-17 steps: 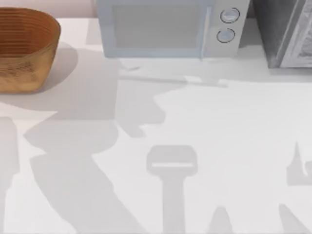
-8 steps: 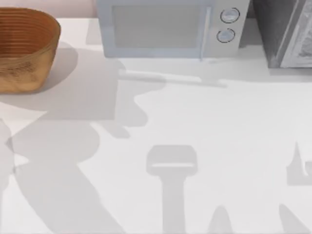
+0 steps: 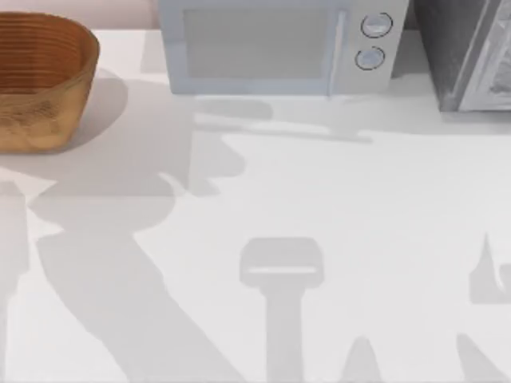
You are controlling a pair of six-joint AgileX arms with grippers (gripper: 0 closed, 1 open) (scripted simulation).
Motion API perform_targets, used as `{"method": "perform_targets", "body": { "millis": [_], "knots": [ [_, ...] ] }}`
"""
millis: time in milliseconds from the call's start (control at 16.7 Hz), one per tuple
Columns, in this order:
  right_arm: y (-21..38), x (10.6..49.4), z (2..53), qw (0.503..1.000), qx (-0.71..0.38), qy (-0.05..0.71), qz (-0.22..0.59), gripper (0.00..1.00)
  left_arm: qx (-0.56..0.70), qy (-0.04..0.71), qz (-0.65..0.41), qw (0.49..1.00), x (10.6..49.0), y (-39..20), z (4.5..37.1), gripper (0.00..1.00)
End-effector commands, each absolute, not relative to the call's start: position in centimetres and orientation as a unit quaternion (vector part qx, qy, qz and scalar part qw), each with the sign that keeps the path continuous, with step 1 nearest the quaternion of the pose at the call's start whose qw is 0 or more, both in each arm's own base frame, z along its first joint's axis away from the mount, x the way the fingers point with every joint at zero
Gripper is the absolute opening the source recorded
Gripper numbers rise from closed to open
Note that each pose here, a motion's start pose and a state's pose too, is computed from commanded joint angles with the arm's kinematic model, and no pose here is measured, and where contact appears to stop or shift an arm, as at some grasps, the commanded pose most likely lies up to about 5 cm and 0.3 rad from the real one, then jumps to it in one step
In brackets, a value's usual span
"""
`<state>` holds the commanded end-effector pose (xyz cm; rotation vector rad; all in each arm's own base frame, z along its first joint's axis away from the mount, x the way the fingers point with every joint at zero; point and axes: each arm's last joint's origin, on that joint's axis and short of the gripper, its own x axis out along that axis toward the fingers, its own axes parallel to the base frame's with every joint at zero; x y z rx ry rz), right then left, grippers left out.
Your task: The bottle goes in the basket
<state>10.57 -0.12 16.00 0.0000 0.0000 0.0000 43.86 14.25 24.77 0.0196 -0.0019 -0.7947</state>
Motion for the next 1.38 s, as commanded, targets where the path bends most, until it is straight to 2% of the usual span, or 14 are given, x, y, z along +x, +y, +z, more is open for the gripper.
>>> {"method": "perform_targets", "body": {
  "millis": [300, 1080, 1380],
  "knots": [
    [-0.12, 10.57, 16.00, 1.000, 0.000, 0.000, 0.000, 1.00, 0.010, -0.001, -0.387, 0.922, 44.22, 13.80, 24.41, 0.00],
    [-0.12, 10.57, 16.00, 1.000, 0.000, 0.000, 0.000, 1.00, 0.010, -0.001, -0.387, 0.922, 44.22, 13.80, 24.41, 0.98],
    [-0.12, 10.57, 16.00, 1.000, 0.000, 0.000, 0.000, 1.00, 0.010, -0.001, -0.387, 0.922, 44.22, 13.80, 24.41, 1.00]
  ]
}}
